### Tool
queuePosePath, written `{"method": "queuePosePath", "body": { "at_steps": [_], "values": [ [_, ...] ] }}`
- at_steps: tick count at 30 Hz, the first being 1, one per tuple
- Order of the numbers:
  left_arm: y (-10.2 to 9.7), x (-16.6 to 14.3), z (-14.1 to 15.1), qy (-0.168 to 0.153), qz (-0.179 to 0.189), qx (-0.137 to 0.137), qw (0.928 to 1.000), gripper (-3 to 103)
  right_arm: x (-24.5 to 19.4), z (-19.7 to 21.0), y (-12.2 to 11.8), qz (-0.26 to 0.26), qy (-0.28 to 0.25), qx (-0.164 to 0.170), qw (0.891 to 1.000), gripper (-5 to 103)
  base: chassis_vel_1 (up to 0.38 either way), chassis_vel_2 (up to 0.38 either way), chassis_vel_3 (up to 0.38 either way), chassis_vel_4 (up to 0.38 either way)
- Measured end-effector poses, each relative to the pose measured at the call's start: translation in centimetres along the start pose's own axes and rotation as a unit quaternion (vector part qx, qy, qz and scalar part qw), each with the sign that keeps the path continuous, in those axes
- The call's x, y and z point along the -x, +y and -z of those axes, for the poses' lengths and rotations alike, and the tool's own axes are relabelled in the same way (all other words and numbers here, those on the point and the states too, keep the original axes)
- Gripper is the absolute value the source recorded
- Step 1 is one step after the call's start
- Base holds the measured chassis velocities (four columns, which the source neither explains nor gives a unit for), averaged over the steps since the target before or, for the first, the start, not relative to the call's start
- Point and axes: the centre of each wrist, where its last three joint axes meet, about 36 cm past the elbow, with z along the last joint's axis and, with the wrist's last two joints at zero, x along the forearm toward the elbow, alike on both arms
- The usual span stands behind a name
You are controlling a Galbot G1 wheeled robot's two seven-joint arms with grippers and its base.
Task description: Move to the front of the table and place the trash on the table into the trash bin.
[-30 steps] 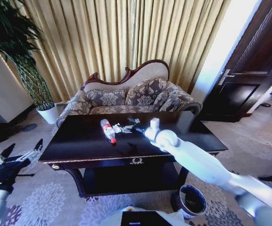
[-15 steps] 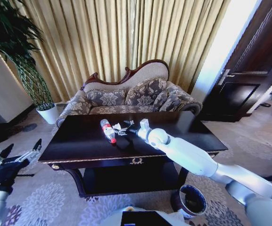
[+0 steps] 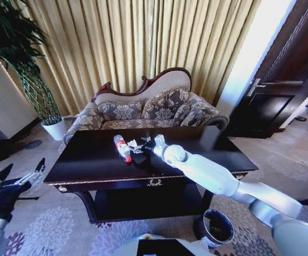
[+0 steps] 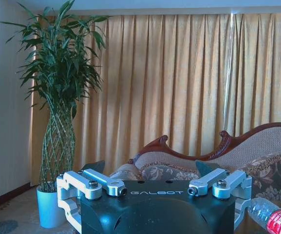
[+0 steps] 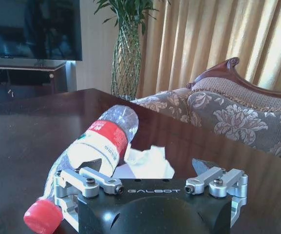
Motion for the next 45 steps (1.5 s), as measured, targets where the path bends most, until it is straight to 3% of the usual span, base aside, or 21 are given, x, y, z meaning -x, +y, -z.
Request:
{"method": "queuePosePath", "body": {
  "at_steps": [25, 27, 32, 34, 35, 38, 40, 43, 45],
  "values": [
    [0.0, 0.0, 0.1, -0.017, -0.014, 0.0, 0.9998, 100, 1.2, -0.8, 0.8, -0.002, -0.008, 0.001, 1.0, 101, 0.0, 0.0, 0.0, 0.0],
    [0.0, 0.0, 0.1, -0.018, -0.013, 0.0, 0.9998, 100, 1.3, -0.9, 0.9, -0.005, -0.009, 0.0, 1.0, 97, 0.0, 0.0, 0.0, 0.0],
    [0.1, 0.0, 0.0, -0.023, -0.01, 0.001, 0.9997, 100, 1.1, -0.9, 0.8, -0.01, -0.011, -0.002, 1.0, 71, 0.0, 0.0, 0.0, 0.0],
    [0.1, -0.1, 0.0, -0.023, -0.01, 0.001, 0.9997, 100, 1.1, -0.9, 0.8, -0.01, -0.011, -0.002, 1.0, 71, 0.0, 0.0, 0.0, 0.0],
    [0.1, -0.1, 0.0, -0.024, -0.01, 0.001, 0.9997, 100, 0.9, -1.0, 0.6, -0.013, -0.012, -0.001, 1.0, 60, 0.0, 0.0, 0.0, 0.0],
    [0.0, -0.1, 0.0, -0.025, -0.011, 0.0, 0.9996, 100, 0.7, -1.1, 0.6, -0.015, -0.012, -0.001, 1.0, 54, 0.0, 0.0, 0.0, 0.0],
    [0.0, 0.0, 0.0, -0.026, -0.012, 0.0, 0.9996, 100, 0.5, -1.2, 0.5, -0.017, -0.012, -0.003, 1.0, 44, 0.0, 0.0, 0.0, 0.0],
    [0.0, -0.1, 0.0, -0.027, -0.012, 0.0, 0.9996, 100, 0.4, -1.2, 0.5, -0.018, -0.012, -0.004, 1.0, 38, 0.0, 0.0, 0.0, 0.0],
    [0.0, -0.1, 0.0, -0.027, -0.013, 0.0, 0.9995, 100, 0.3, -1.1, 0.3, -0.019, -0.013, -0.005, 1.0, 27, 0.0, 0.0, 0.0, 0.0]
  ]
}}
